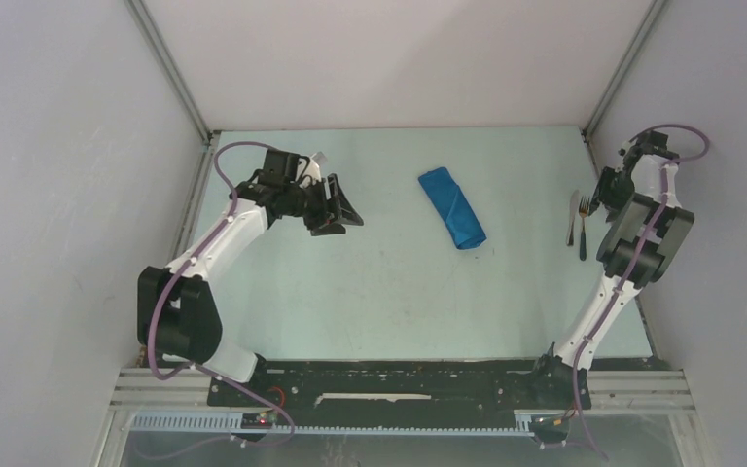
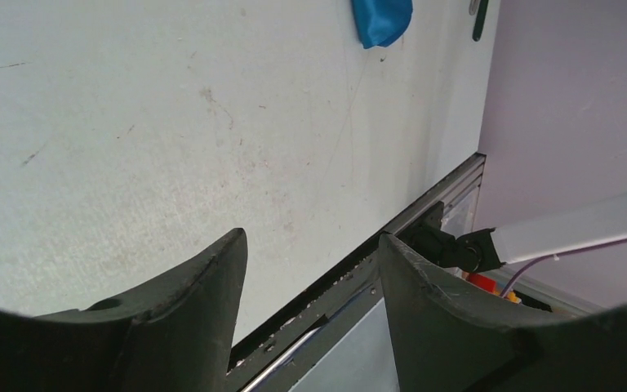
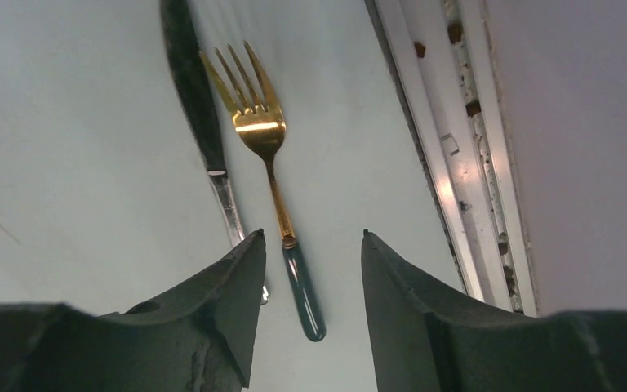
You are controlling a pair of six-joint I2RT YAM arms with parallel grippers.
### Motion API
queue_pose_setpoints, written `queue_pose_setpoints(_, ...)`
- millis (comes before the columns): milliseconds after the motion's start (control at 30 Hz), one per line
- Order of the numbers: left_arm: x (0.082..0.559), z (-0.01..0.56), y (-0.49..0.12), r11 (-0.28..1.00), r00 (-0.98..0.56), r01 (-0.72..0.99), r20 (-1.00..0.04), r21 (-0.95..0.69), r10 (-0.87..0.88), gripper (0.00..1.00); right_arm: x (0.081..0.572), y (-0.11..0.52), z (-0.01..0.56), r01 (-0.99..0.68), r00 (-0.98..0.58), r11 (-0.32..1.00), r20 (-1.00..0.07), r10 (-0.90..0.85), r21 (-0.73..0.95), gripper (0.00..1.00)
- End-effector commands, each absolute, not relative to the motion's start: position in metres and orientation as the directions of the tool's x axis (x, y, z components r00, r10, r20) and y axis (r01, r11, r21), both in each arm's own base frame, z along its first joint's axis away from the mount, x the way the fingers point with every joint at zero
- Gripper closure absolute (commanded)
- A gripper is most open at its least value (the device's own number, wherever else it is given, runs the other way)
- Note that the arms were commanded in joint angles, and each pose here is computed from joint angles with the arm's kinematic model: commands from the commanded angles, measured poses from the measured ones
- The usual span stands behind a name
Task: Fold the napkin into a case and place the utensils inside
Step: Pick up the fork from the corner of the board.
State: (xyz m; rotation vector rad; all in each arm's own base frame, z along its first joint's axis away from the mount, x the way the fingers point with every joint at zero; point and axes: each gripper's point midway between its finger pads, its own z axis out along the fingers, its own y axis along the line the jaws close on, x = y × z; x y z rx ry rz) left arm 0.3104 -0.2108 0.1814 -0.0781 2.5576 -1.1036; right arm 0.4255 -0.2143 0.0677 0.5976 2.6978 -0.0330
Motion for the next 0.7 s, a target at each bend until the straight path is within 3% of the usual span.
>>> queue_pose_setpoints(0, 0.312, 0.189, -0.217, 0.655, -0.935, 0.126, -0.309, -0.745, -0.173, 0.34, 0.42, -0.216, 0.057, 0.377, -0.875, 0.926, -0.321, 0.363, 0.021, 0.45)
queue_pose_setpoints(367, 0.316, 0.186, -0.214, 0.65, -0.935, 0.111, -0.3, -0.752, -0.188, 0.34, 0.426, -0.207, 0.02, 0.314, -0.93, 0.945, -0.229, 0.288, -0.088, 0.56)
queue_pose_setpoints(500, 0.316, 0.186, -0.214, 0.647, -0.936, 0.111, -0.299, -0.754, -0.187, 0.34, 0.419, -0.207, 0.012, 0.284, -0.95, 0.944, -0.184, 0.253, -0.167, 0.69)
queue_pose_setpoints(667, 0.315, 0.186, -0.214, 0.641, -0.936, 0.112, -0.297, -0.76, -0.189, 0.34, 0.419, -0.194, -0.001, 0.273, -0.952, 0.958, -0.171, 0.255, -0.091, 0.73)
